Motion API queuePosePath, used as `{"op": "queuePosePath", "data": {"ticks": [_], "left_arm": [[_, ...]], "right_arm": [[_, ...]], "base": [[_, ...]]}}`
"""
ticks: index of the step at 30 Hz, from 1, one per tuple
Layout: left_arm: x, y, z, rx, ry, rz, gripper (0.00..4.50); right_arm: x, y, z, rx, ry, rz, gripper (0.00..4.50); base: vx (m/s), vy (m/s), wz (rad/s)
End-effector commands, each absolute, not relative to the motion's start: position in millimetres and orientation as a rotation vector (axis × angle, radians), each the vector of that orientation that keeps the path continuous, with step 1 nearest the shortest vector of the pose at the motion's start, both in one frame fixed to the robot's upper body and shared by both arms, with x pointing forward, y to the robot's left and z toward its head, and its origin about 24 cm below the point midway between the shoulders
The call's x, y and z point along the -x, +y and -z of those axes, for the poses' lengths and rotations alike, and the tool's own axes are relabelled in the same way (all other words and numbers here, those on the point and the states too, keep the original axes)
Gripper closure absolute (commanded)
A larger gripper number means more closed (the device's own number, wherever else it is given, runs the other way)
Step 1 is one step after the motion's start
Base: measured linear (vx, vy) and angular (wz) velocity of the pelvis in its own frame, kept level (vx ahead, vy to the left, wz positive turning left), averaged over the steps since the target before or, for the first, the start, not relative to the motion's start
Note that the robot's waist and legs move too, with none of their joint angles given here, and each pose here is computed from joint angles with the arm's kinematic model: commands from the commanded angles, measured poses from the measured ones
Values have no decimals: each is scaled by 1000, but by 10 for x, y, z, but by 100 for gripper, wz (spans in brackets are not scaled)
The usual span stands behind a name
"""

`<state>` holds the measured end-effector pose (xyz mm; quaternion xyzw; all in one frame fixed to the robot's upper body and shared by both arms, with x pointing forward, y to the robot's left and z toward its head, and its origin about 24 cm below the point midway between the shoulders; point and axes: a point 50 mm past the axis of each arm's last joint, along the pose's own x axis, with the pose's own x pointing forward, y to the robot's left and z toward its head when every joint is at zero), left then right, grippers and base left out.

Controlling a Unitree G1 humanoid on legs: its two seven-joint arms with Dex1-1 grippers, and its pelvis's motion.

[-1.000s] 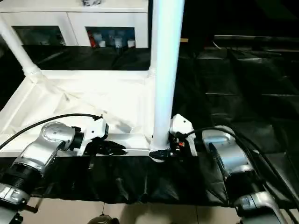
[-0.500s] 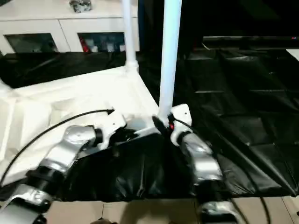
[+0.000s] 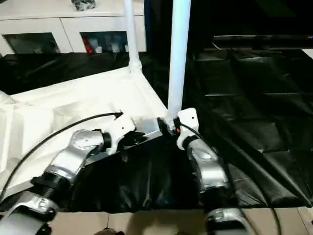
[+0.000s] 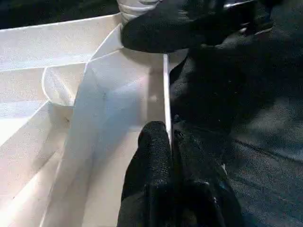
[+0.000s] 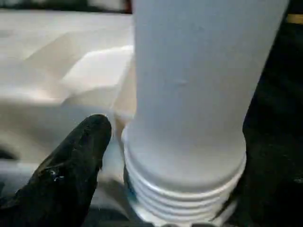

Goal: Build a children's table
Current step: Rotate leg to tighten

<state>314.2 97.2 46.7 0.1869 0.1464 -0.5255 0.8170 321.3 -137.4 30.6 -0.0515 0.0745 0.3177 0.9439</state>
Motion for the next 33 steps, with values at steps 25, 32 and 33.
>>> {"op": "queuePosePath", "data": {"ticks": [25,32,33], "left_arm": [[-3035,1333,-532,-422,334,1375,450],[-3100,1122,-489,-380,316,1277,450],[-3112,1099,-485,-380,314,1261,450]], "right_arm": [[-2898,-1409,-319,199,333,-1422,140],[-2953,-1257,-181,91,283,-1128,172],[-2958,-1237,-168,88,278,-1102,173]], "base": [[0,0,0],[0,0,0],[0,0,0]]}}
